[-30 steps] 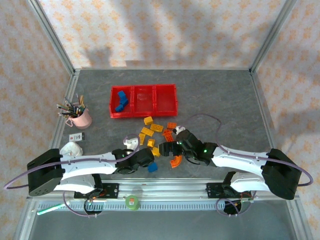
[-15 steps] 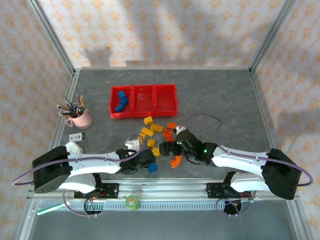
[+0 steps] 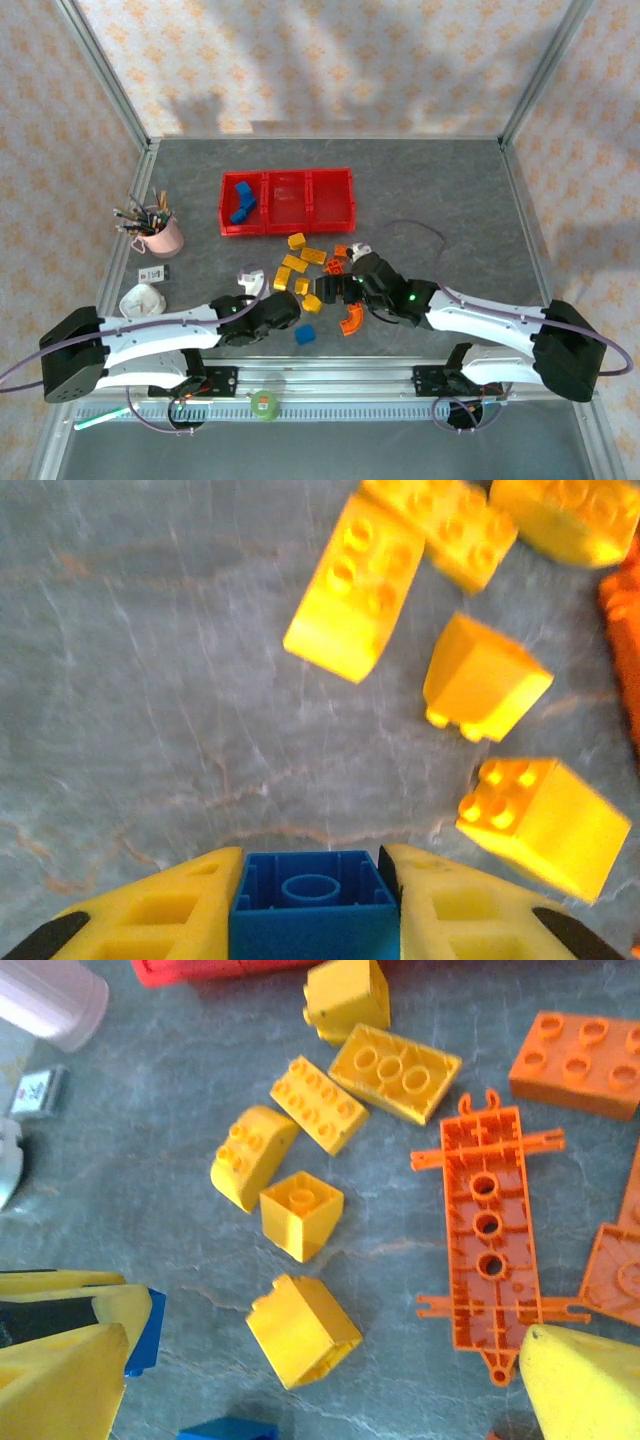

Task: Sort the legos into containers by color
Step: Pick up the lego from the middle-left of the table, then place the lego in the container.

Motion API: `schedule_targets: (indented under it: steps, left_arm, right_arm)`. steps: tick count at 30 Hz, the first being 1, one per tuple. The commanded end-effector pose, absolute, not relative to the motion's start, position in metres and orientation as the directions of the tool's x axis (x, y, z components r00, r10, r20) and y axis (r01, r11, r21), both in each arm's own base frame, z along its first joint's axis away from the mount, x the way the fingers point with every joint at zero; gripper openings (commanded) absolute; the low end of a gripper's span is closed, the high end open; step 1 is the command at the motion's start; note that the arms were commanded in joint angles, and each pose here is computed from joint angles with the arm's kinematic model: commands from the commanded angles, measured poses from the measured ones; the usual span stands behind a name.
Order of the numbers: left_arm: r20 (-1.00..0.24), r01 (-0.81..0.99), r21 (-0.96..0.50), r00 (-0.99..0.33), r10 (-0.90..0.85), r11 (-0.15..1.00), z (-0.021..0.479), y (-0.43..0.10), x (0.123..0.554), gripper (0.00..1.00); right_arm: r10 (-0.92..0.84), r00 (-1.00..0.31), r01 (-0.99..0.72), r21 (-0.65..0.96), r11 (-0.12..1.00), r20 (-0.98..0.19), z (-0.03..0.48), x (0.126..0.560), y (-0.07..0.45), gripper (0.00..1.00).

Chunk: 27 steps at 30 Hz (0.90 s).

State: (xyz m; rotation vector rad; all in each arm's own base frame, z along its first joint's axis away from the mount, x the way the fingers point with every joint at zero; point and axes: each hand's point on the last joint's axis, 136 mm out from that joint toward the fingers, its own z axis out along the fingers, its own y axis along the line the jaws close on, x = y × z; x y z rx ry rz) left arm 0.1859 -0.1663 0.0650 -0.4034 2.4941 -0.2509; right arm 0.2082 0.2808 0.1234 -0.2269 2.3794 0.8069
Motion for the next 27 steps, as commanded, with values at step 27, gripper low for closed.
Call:
schedule_targets:
  steps: [27]
  left_arm:
    - [-0.772, -0.474, -0.028, -0.549, -0.320, 0.880, 0.153, -0.041, 0.435, 0.32]
  right_arm:
    - [0.192, -0.771, -0.225, 0.541, 0.810, -0.608, 0.164, 0.303, 0.288, 1.00]
